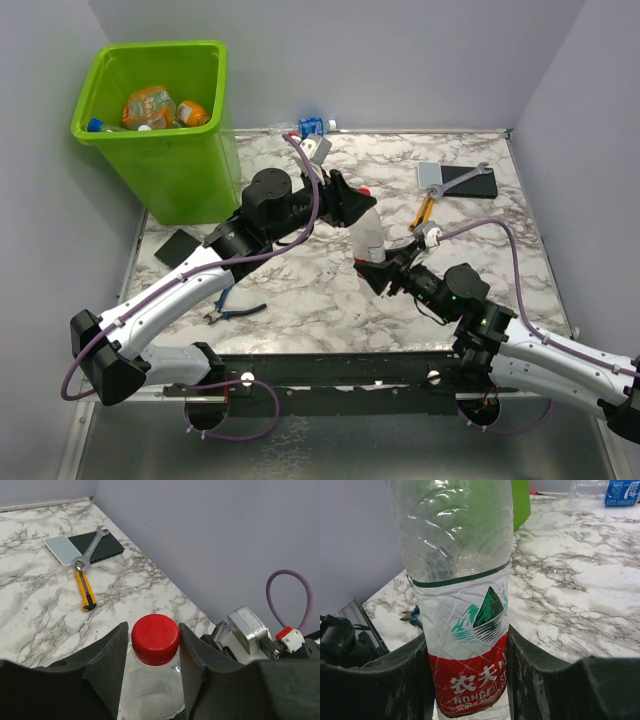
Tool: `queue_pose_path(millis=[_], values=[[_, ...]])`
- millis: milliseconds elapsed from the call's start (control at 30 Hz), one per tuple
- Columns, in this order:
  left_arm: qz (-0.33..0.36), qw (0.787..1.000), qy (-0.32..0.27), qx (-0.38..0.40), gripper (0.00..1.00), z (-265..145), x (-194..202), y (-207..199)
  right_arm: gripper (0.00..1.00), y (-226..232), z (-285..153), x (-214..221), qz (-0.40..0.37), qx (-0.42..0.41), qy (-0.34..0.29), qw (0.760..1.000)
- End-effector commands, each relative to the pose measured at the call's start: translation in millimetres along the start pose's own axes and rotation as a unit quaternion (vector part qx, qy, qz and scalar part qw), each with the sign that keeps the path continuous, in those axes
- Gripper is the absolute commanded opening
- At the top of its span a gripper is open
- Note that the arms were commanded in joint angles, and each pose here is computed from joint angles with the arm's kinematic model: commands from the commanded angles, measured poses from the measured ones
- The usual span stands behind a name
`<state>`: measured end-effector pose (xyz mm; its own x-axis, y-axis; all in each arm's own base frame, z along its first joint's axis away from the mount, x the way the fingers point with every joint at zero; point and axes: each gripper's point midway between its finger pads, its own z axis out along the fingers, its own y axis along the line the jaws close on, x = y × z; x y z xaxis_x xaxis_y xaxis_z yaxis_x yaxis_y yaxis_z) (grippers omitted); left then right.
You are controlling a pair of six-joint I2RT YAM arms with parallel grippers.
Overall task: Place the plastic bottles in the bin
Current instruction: Place the plastic bottle in the trash bin.
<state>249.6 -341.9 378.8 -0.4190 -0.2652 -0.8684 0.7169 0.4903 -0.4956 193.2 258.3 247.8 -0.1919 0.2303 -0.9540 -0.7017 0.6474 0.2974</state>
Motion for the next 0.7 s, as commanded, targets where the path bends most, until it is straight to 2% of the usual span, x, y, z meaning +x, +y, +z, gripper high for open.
queue_pose_path(millis=[0, 33, 67, 100, 167, 200, 333, 433, 567, 667], values=[[-0.008, 1.0, 0.011, -0.004, 0.36, -1, 10, 5, 0.39, -2, 0, 2, 0.005, 0.008, 0.003, 1.0], [-0.006, 1.0, 0.007, 0.002, 0.24, 0, 8, 3, 0.42, -3, 0, 3, 0.008, 0.012, 0.008, 1.0], [-0.003, 1.0, 0.004, 0.008, 0.1, 0, 7, 1, 0.5, -3, 1, 5, 0.009, 0.015, 0.015, 1.0], [-0.002, 1.0, 0.003, 0.01, 0.0, 0, 6, 1, 0.64, -4, 1, 6, 0.01, 0.019, 0.021, 1.0], [-0.002, 1.0, -0.009, 0.01, 0.0, -1, 1, -1, 0.93, -8, 2, 6, 0.019, 0.038, 0.029, 0.999], [0.0, 1.0, -0.019, 0.006, 0.0, -3, -4, 0, 0.99, -12, 1, 5, 0.028, 0.053, 0.029, 0.998], [0.02, 0.996, -0.072, -0.048, 0.0, -14, -30, 14, 1.0, -8, -1, -11, 0.05, 0.059, 0.027, 0.997], [0.064, 0.982, -0.143, -0.103, 0.0, -32, -79, 20, 1.0, 19, -3, -41, 0.086, 0.011, 0.017, 0.996], [0.151, 0.944, -0.246, -0.159, 0.0, -69, -168, 6, 1.0, 65, -10, -90, 0.102, -0.09, -0.005, 0.991], [0.218, 0.902, -0.302, -0.216, 0.0, -96, -217, 4, 1.0, 70, -16, -109, 0.096, -0.099, -0.019, 0.99]])
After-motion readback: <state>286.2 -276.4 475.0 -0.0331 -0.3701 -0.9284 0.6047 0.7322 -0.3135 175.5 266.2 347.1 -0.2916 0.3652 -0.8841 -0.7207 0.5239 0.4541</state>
